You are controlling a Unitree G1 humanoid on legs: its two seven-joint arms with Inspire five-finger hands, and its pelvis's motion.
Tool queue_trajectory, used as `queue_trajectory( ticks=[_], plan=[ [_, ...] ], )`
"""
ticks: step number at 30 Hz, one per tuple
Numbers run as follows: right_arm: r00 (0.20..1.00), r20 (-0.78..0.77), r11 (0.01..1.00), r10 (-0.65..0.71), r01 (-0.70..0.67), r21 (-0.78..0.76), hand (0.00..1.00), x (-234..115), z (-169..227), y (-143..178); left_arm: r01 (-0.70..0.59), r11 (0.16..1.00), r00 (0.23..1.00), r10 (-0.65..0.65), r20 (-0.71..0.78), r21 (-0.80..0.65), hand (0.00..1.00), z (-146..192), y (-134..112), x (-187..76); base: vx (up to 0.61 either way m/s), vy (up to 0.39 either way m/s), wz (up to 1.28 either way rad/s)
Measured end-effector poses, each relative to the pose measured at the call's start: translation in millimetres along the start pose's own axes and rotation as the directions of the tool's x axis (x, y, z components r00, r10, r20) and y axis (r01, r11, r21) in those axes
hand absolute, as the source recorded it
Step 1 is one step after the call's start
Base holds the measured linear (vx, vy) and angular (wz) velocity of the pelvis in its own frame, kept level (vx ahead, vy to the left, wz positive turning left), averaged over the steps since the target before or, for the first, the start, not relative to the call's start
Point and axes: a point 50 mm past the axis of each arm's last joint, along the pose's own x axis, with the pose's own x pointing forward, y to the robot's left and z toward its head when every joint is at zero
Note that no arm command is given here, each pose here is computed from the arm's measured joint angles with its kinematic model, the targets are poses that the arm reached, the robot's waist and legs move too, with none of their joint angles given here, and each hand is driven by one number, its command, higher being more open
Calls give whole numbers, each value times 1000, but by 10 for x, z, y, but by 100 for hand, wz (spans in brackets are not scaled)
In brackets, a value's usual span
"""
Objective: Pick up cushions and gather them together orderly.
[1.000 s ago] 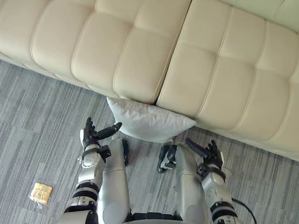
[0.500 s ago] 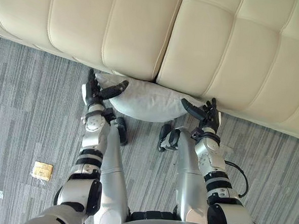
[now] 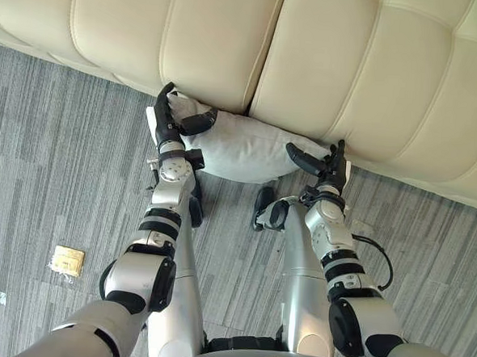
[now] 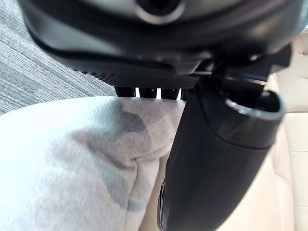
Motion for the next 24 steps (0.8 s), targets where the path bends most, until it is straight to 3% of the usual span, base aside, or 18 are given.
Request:
queue_trajectory(
  ticks=[4,10,12,19,24],
  plan=[
    [1000,-25,1000,1,-2,-31,0,35,-14,5,9,1000,1000,-9,-21,6,0,14,-60,23,-51,44,-1],
    [964,-242,962,106,-161,-221,0,-99,-478,103,62,998,996,-60,-62,28,0,-56,-235,-39,14,7,-1],
    [962,-243,953,122,-182,-241,0,-114,-488,135,69,997,996,-67,-58,32,0,-47,-253,-42,47,39,-5],
    [947,-283,948,153,-222,-229,0,-186,-577,194,65,998,998,-64,-23,18,0,19,-280,-65,18,48,-1],
    [953,-229,953,196,-241,-186,0,-290,-502,277,62,997,996,-59,66,-41,0,153,-241,-149,25,69,2]
  ],
)
